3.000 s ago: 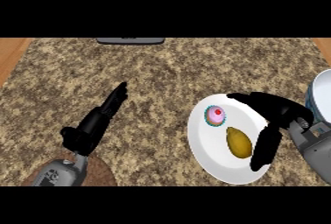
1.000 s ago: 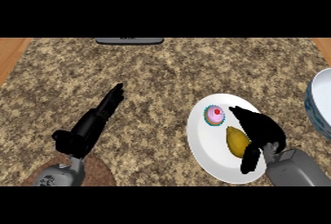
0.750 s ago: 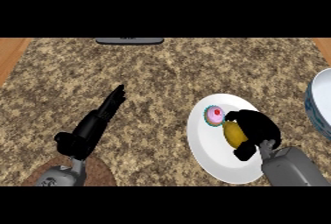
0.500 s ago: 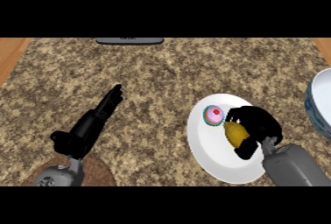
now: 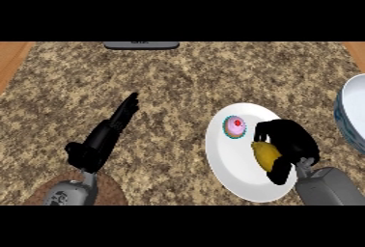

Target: Pick the lemon from the plate and place it in the bowl

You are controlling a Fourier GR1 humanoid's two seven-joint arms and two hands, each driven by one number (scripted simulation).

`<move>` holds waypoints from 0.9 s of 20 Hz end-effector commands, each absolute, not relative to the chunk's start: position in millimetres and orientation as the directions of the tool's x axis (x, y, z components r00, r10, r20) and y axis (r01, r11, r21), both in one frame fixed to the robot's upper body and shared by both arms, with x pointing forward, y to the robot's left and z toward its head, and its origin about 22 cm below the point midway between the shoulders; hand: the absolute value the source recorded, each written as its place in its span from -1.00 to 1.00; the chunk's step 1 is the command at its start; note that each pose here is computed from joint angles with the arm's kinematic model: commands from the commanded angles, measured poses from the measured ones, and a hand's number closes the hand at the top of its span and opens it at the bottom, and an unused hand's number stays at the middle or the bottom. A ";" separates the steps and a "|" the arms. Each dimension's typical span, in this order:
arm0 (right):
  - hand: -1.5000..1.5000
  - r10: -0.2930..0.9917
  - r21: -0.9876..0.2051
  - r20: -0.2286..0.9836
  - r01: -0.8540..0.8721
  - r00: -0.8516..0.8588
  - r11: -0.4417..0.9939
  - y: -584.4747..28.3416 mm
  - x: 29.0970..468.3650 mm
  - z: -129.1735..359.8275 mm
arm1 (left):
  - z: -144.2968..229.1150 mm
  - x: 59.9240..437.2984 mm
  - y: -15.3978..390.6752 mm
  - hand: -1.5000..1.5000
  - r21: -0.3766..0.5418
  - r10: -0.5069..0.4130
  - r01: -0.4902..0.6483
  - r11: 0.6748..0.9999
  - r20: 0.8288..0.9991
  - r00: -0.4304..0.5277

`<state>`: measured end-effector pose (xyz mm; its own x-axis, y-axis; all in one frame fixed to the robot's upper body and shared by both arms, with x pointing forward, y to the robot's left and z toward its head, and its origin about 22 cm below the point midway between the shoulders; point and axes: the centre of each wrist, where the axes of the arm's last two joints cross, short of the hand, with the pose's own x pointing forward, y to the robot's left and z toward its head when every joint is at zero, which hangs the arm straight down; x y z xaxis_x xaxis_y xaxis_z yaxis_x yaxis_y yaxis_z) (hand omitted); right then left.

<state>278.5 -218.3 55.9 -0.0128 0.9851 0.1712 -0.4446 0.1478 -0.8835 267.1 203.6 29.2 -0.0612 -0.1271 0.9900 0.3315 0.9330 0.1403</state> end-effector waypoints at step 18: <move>1.00 0.880 -0.850 0.451 0.229 -0.147 0.474 -300.1 194.6 179.4 | 28.1 260.2 223.0 0.00 0.139 -0.134 0.331 0.933 0.990 -0.037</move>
<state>199.9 -292.9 159.7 -0.1337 0.9405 0.3124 0.1315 0.3293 -0.9350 261.9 210.9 31.0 -0.0491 -0.1283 0.9905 0.3154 0.9390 0.1372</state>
